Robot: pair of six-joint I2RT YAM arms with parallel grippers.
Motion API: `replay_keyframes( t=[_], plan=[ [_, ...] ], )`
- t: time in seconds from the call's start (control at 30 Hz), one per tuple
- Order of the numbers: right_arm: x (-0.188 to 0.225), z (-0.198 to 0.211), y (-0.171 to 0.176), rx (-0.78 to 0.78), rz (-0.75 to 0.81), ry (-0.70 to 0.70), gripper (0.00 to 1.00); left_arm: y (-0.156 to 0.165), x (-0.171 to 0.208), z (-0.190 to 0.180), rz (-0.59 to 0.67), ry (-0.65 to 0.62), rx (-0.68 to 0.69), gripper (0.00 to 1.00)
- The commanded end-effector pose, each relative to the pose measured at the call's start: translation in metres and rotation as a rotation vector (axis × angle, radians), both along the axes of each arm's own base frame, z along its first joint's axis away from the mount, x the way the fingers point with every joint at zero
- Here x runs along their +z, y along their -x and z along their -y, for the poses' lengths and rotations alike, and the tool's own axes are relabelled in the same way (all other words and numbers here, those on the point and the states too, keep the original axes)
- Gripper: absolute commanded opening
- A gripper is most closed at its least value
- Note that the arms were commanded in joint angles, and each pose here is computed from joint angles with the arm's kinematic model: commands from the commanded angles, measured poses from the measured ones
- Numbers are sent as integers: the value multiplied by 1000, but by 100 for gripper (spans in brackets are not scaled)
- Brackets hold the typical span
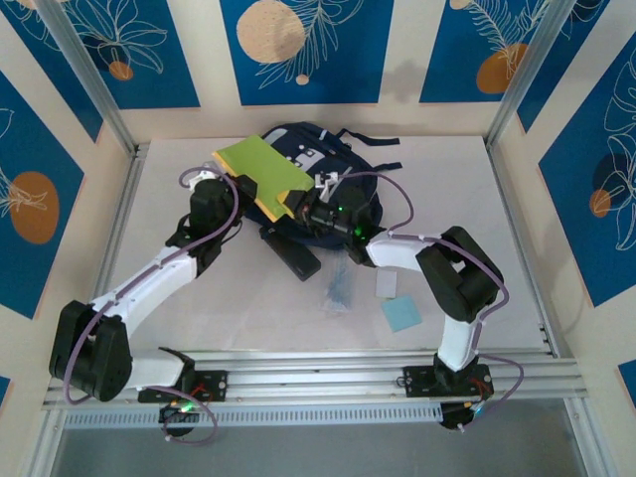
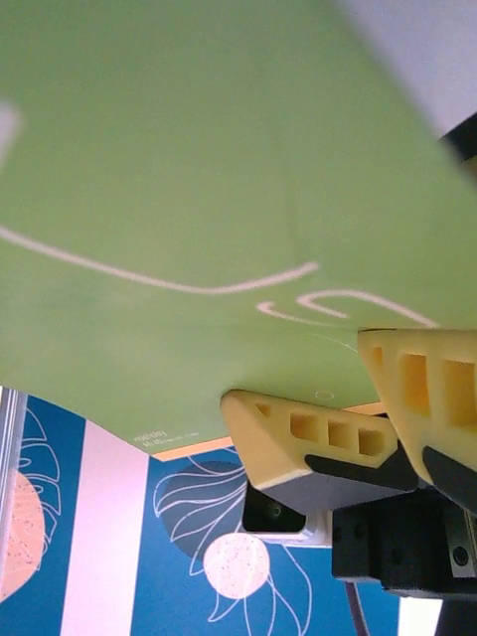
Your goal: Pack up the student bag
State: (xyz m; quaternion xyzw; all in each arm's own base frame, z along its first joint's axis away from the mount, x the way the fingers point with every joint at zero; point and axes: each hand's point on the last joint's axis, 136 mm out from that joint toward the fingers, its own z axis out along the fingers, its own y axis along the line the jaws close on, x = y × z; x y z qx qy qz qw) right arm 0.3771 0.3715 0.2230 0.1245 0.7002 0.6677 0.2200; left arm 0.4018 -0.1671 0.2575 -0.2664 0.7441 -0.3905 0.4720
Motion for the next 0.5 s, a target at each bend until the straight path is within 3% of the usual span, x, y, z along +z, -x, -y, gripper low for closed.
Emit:
replay_keyframes(
  t=[0.0,0.07,0.1,0.47],
  plan=[
    [-8,40,-21,-98,-11,10,0,13,3,27,18,-39,-129,57],
    [-13,63,-25,-122,-15,42,0,17,-9,38,-10,-97,-187,77],
    [-16,74,-27,-128,-18,66,0,18,-15,42,-24,-125,-211,79],
    [-43,206,-16,-221,-58,650,0,14,-65,139,-70,-590,-633,76]
  ],
)
